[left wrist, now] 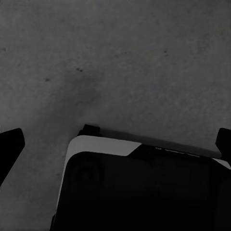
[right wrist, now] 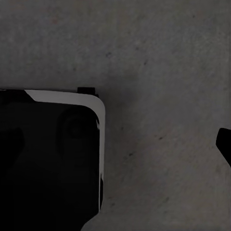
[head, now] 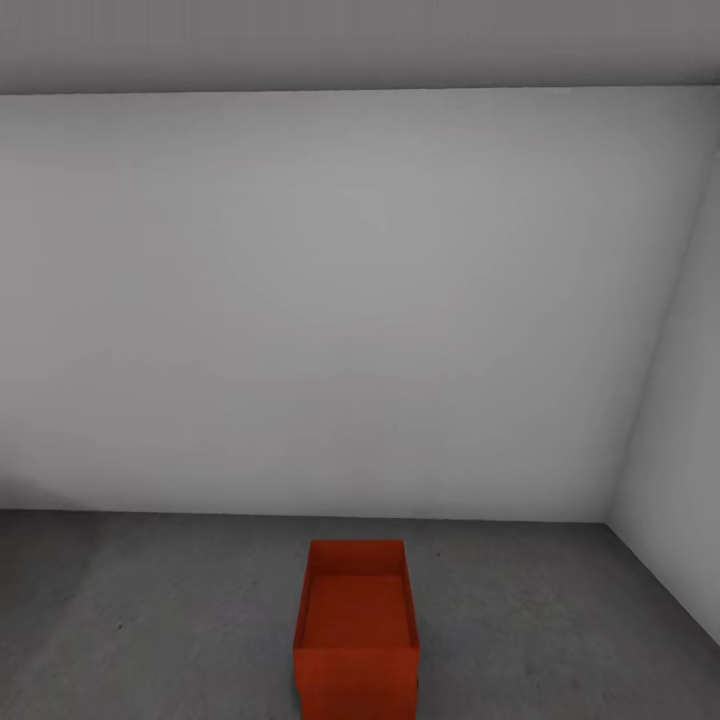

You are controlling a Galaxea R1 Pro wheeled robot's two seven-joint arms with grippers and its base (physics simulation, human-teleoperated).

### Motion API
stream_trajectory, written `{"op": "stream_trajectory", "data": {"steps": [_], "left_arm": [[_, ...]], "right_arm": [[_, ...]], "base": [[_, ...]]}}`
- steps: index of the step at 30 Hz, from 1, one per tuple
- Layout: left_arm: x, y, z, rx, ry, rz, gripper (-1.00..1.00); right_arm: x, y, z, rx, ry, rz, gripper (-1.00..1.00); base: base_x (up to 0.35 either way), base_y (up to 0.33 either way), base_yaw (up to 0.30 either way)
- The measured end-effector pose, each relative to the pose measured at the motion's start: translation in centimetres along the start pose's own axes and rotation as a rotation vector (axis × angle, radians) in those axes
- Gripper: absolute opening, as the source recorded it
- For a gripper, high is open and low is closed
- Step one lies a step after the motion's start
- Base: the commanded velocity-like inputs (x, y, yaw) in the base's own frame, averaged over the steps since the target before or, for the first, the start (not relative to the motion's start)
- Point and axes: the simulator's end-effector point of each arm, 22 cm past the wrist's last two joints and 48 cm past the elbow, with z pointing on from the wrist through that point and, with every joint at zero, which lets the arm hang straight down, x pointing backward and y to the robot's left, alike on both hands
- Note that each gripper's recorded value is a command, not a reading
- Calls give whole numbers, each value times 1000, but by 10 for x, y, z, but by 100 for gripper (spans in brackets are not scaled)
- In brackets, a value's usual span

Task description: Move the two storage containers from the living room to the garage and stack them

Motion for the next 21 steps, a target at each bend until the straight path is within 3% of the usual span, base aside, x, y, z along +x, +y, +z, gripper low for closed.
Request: {"op": "stream_trajectory", "data": {"steps": [21], "left_arm": [[-1,2,0,-3,-1,8,100]], "right_arm": [[-4,3,0,2,-15,-2,100]], "base": [[0,0,0]]}}
